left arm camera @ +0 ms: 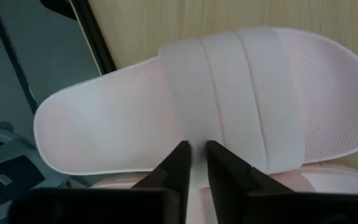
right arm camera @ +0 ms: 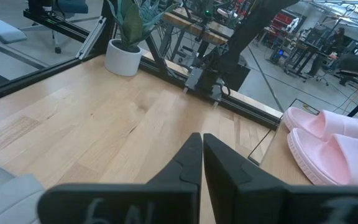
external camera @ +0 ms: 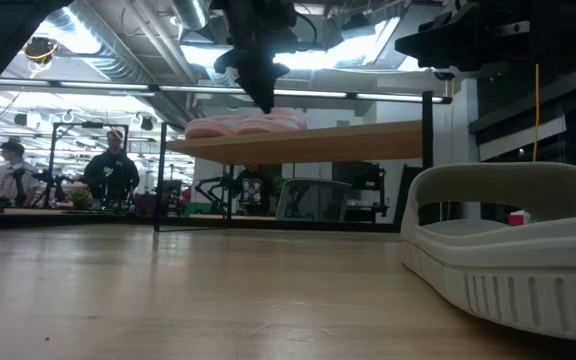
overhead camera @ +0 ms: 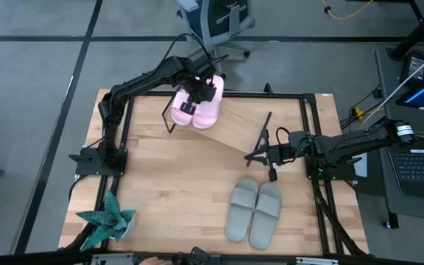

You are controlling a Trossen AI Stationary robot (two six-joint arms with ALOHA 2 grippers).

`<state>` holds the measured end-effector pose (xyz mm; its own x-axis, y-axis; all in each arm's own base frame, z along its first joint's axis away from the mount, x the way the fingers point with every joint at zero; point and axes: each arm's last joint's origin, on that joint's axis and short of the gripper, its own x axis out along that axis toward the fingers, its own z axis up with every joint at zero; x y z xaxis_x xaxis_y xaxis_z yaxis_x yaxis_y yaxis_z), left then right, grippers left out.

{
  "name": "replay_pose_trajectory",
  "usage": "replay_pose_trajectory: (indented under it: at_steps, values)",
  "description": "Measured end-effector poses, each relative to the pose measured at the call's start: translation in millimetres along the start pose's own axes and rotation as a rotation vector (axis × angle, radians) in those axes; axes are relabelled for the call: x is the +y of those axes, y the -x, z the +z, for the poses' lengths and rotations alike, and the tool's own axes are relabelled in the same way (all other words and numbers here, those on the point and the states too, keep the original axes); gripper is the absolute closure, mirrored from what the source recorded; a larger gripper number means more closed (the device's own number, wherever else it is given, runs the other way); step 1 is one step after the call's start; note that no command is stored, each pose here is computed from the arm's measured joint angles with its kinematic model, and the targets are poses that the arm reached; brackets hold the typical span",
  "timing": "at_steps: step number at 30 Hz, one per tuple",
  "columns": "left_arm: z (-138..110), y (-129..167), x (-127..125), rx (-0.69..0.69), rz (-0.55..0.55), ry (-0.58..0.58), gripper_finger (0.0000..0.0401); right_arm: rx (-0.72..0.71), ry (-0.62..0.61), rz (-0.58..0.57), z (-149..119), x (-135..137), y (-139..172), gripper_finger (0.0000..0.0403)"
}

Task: Pick and place slides into the shelf
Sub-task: Put the pink slide on the shelf

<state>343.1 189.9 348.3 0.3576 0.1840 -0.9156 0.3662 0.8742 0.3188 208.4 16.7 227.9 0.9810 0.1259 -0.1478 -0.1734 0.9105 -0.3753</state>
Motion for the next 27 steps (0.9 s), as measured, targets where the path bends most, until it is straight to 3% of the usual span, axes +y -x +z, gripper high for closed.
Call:
replay_pose_trajectory:
  at_steps: [12,22,27]
  values:
    - [1,0,0,-0.008,-0.002,-0.002,0.0245,0.0,0.0,0.0,0,0,0,0.0384]
    - [0,0,0,0.034,0.027,-0.016,0.0224,0.0,0.0,0.0,0,0,0,0.0384]
    - [1,16,-4,0.013,0.056,-0.068,0.0224,0.0,0.0,0.0,0,0,0,0.0384]
